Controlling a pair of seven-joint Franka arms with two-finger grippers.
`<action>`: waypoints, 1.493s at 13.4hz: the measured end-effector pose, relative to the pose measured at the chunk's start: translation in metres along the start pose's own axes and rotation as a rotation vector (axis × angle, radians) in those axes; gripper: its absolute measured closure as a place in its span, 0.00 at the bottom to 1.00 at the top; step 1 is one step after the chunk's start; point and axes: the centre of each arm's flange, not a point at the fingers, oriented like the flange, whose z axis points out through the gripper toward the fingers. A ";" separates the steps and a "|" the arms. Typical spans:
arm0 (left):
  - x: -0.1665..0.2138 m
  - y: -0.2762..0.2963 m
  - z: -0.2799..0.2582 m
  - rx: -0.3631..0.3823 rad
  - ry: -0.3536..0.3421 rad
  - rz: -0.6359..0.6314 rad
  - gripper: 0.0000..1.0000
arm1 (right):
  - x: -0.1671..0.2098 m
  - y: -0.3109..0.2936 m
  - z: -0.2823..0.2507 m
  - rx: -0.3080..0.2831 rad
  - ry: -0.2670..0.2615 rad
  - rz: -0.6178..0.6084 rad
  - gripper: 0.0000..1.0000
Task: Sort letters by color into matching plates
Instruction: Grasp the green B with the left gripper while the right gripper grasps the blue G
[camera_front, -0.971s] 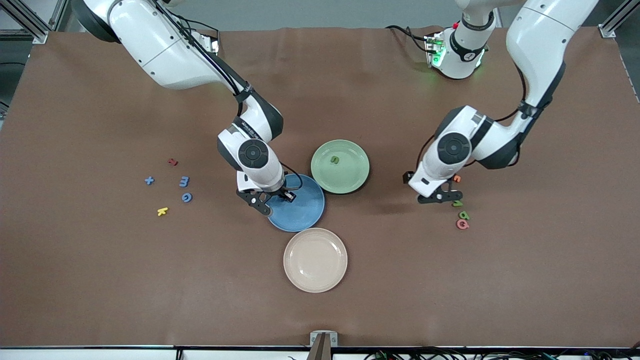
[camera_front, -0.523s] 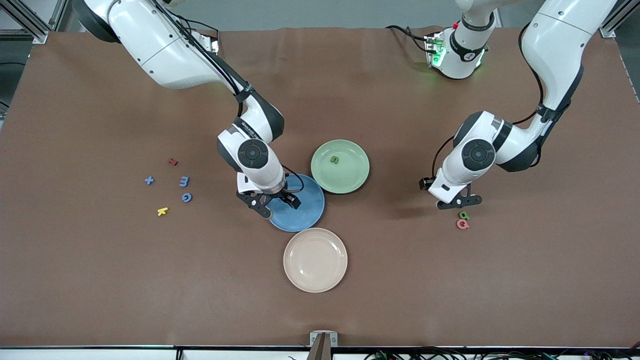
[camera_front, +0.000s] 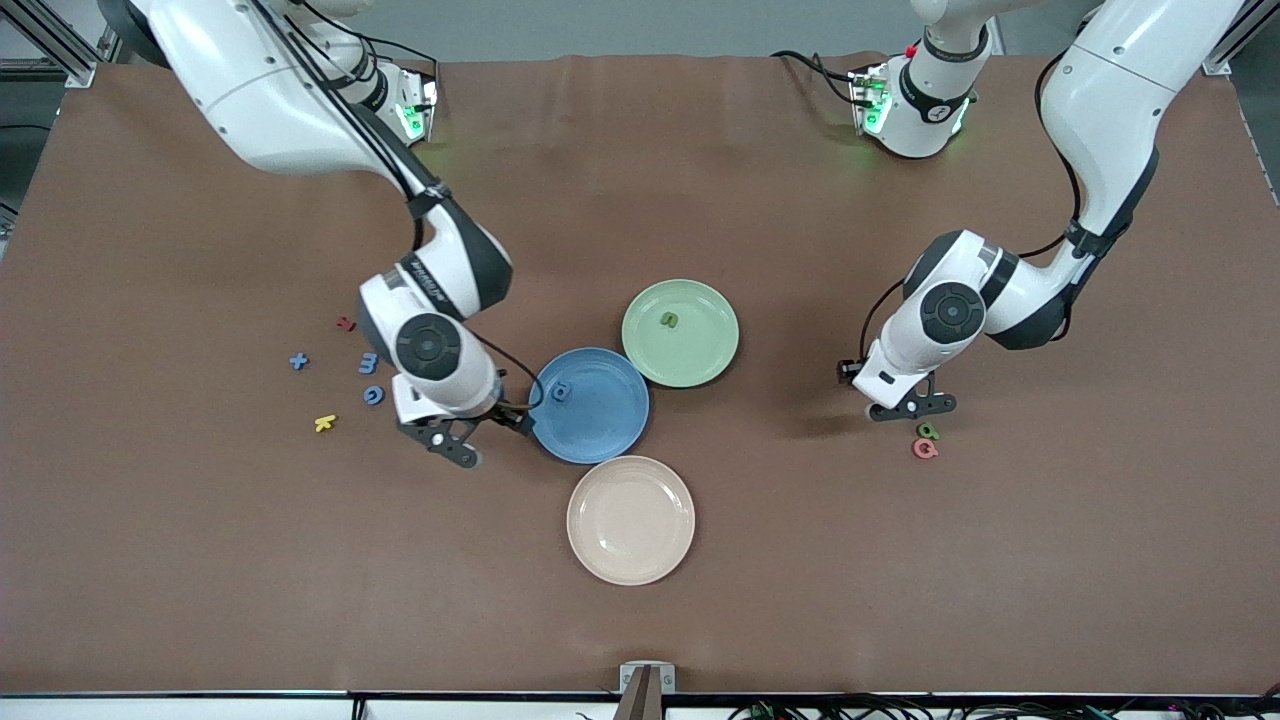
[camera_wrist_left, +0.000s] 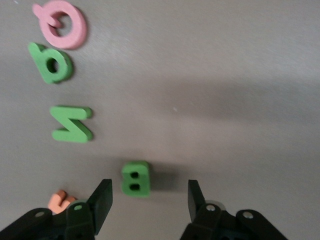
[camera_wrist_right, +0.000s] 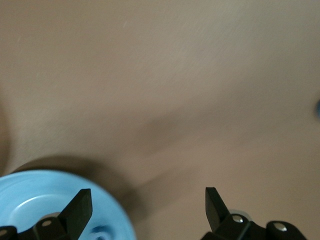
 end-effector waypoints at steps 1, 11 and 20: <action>0.002 -0.004 0.003 -0.006 0.004 -0.004 0.32 | 0.007 0.013 -0.005 -0.006 0.002 -0.031 0.00; -0.001 -0.001 0.015 -0.027 -0.004 -0.026 0.48 | 0.055 0.168 0.035 0.054 0.058 -0.263 0.00; -0.002 0.006 0.011 -0.035 0.002 -0.072 0.72 | 0.051 0.215 0.075 0.082 0.053 -0.312 0.00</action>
